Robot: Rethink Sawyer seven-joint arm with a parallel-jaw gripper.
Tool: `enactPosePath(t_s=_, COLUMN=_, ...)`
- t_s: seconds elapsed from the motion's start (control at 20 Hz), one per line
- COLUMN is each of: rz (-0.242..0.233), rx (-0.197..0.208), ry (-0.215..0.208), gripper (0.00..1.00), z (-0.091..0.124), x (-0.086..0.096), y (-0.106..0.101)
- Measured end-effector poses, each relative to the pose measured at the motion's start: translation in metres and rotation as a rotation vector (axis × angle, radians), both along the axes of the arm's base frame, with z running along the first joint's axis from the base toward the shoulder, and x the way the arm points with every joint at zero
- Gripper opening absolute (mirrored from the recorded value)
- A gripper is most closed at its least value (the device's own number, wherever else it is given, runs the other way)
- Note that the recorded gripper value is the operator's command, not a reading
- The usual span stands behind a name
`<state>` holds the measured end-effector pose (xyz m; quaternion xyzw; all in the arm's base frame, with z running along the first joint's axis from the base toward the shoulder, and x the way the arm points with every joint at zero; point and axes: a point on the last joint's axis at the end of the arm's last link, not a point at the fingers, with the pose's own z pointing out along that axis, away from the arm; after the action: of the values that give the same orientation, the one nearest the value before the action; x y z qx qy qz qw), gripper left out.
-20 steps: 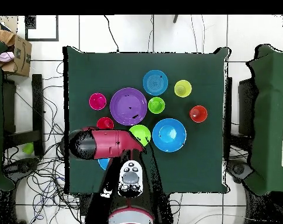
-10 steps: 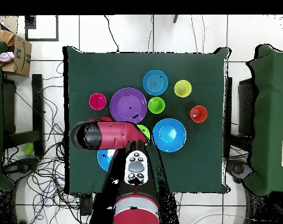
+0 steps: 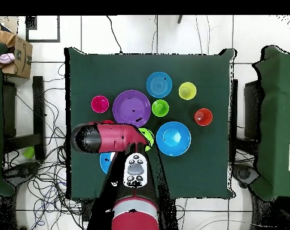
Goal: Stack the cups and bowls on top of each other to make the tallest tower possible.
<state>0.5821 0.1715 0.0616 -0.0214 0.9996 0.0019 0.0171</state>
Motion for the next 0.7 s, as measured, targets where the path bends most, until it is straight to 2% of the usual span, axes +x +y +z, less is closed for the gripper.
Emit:
enactPosePath(t_s=0.35, rz=0.003, rx=0.0, ry=0.007, gripper=1.0, z=-0.003, x=-0.004, y=0.008)
enactPosePath(t_s=0.7, rz=-0.013, rx=-0.005, ry=0.027, gripper=1.0, z=-0.012, x=-0.014, y=0.022)
